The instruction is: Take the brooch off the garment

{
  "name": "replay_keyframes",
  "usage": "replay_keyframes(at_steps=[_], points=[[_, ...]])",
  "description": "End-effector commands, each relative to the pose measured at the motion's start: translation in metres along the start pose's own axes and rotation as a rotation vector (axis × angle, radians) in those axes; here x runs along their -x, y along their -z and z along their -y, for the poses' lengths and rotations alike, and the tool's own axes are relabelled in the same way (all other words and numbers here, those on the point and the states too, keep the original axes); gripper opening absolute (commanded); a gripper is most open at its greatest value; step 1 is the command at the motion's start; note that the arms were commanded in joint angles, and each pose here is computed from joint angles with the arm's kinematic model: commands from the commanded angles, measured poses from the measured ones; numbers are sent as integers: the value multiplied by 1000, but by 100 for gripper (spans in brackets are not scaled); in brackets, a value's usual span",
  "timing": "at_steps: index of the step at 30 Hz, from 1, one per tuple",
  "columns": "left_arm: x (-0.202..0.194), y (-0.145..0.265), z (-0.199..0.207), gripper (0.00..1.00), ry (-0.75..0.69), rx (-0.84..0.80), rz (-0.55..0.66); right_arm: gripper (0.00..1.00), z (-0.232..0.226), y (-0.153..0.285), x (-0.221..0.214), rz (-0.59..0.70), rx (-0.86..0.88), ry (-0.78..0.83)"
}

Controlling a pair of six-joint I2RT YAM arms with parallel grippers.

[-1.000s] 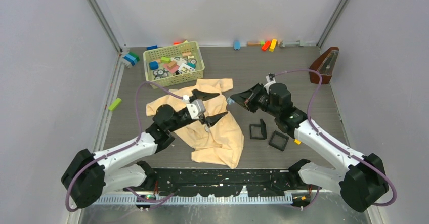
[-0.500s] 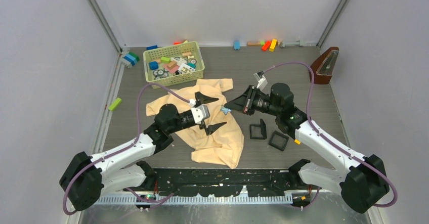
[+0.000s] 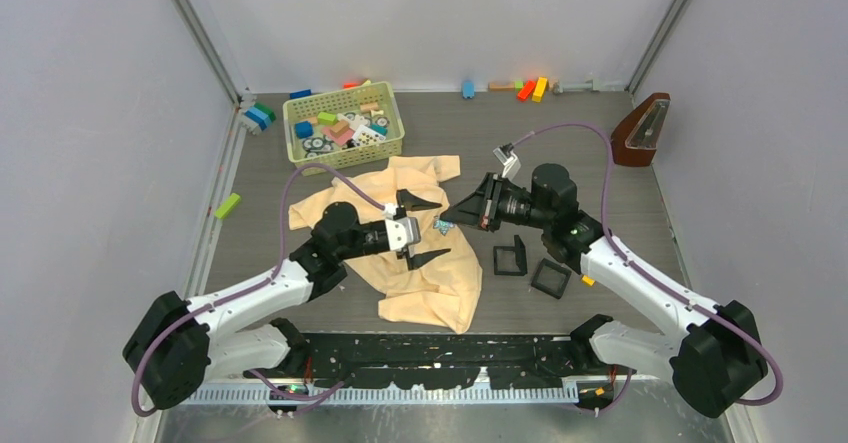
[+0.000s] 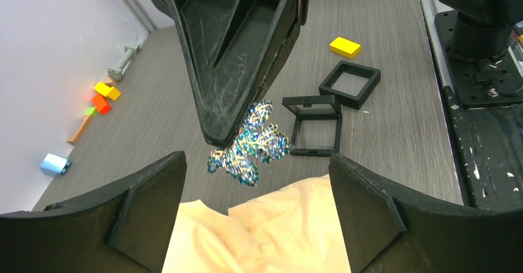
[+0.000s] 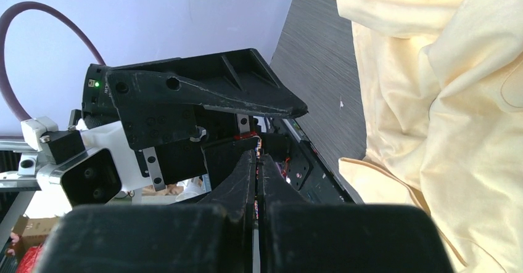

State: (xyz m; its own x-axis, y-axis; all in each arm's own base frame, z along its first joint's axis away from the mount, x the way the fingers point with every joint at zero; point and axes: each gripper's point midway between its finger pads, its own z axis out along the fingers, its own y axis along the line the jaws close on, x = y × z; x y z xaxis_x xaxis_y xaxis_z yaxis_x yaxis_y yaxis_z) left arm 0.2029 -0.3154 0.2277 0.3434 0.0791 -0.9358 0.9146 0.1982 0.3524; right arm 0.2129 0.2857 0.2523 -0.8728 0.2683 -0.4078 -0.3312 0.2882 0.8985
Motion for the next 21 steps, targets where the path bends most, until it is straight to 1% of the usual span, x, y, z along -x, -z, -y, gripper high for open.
replay_keyframes(at_steps=[1,8,10,12,16,17,18,19,20,21], points=[[36,-7,-10,88,-53,-5,101,0,-15,-3,3,0,62,56],[40,-9,-10,72,-41,-7,119,0,-14,-5,4,5,59,53],[40,-9,-9,65,-38,-11,119,1,-15,-5,5,8,64,49],[38,-9,-9,61,-37,-10,115,0,-16,-5,5,9,67,47],[39,-9,-10,46,-37,-8,115,3,-16,-6,5,10,66,45],[38,-9,-10,41,-37,-8,113,5,-15,-6,5,11,62,43],[38,-9,-10,39,-37,-7,111,7,-14,-6,5,11,60,42],[37,-10,-10,38,-36,-7,108,16,-13,-6,5,16,55,42],[36,-10,-10,36,-36,-8,104,23,-12,-6,6,22,43,40],[34,-10,-10,36,-35,-9,98,35,-11,-5,6,26,37,40]])
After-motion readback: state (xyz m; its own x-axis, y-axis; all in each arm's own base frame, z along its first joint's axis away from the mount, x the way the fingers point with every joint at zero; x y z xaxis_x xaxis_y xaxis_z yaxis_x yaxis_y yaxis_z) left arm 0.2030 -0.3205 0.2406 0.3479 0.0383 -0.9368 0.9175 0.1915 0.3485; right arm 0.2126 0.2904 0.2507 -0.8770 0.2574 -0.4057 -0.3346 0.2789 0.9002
